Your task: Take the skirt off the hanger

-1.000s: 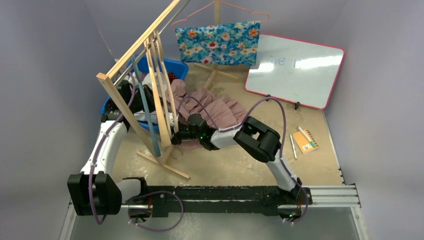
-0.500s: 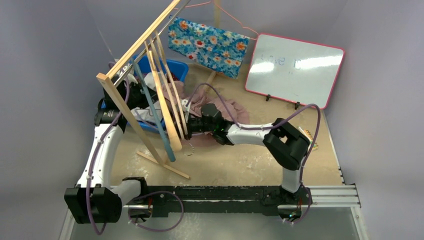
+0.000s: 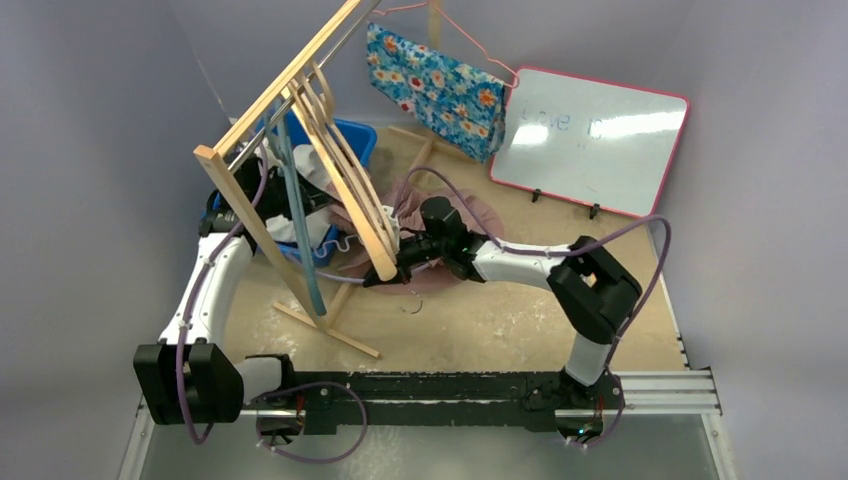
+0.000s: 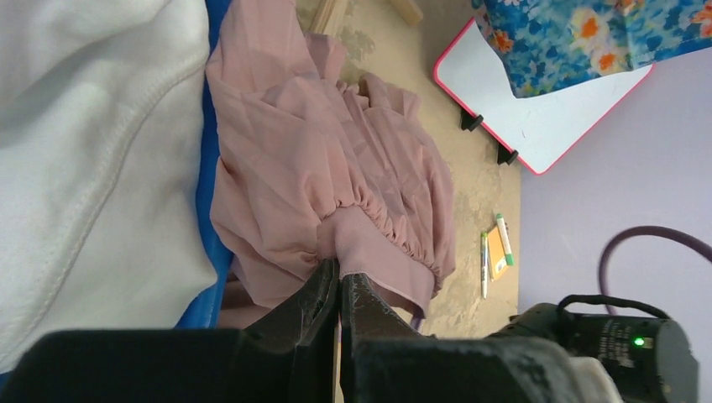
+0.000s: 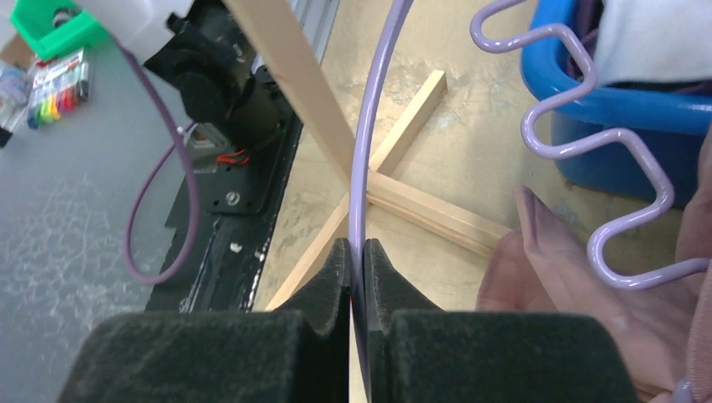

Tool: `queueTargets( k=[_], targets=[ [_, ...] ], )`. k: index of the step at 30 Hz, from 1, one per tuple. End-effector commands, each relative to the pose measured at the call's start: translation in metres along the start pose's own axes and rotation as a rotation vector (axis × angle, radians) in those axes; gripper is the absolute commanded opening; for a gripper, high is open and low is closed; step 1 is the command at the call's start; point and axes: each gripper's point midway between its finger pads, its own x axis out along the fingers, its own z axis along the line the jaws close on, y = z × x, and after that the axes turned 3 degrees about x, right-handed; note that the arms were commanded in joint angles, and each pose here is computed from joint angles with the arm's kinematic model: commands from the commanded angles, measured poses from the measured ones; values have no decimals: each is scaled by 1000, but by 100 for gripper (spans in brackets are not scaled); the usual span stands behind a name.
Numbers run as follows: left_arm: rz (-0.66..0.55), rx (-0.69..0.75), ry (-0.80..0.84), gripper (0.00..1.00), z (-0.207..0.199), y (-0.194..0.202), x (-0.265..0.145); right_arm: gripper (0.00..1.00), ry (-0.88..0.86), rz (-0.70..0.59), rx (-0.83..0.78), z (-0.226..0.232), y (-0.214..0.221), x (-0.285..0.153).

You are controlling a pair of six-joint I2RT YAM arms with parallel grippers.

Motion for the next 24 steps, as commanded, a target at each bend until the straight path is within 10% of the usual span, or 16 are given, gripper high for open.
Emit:
queueTargets(
  k=[1, 13, 24],
  targets=[
    [-97, 36, 103, 0, -19, -21, -2, 0, -32, 48, -132, 17, -11, -31],
    [-15, -13, 253, 0, -36, 15, -5, 0, -345, -194, -148, 82, -64, -39],
    [-40, -27, 213, 0, -29, 11, 1, 0, 86, -221, 134, 5, -77, -73]
  ],
)
